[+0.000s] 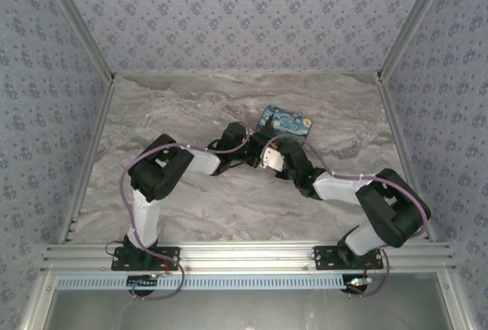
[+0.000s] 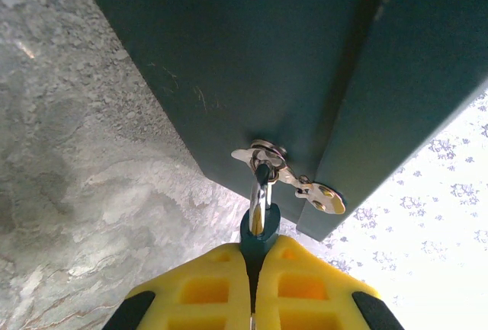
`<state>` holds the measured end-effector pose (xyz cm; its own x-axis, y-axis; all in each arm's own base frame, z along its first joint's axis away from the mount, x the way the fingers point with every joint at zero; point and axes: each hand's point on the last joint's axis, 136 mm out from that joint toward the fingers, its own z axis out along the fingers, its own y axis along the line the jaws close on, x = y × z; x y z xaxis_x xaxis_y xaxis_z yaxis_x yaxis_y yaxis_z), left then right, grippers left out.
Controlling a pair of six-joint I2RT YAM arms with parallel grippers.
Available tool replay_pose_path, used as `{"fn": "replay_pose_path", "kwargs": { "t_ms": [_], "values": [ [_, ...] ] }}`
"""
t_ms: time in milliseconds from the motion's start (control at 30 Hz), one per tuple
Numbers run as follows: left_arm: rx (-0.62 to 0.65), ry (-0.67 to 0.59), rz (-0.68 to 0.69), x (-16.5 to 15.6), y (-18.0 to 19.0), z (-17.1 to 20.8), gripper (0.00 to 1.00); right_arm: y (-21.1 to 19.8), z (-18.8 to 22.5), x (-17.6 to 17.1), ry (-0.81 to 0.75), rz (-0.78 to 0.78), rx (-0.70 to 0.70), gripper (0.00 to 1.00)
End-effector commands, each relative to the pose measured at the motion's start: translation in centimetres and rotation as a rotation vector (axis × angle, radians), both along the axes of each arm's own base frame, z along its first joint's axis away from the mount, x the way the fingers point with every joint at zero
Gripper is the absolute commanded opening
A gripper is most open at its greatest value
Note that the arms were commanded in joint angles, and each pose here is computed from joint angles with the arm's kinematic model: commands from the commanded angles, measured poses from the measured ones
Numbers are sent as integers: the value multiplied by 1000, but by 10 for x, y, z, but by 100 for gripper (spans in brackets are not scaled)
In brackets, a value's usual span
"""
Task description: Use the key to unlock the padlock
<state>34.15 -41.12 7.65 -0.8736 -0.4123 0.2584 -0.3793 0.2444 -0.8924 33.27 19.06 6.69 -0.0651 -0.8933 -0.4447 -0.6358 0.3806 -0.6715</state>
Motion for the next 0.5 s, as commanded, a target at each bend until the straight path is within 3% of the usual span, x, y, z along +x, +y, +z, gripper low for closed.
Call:
{"fn": "replay_pose_path", "kwargs": {
  "t_ms": [0, 133, 467],
  "values": [
    [-56, -38, -17, 1, -3, 27, 0, 10, 15, 12, -44, 24, 43, 35],
    [-54, -37, -18, 1, -3, 26, 0, 11, 15, 14, -40, 31, 47, 29],
    [-63, -32, -16, 1, -3, 26, 0, 11, 16, 15, -32, 9, 71, 3]
  ]
}}
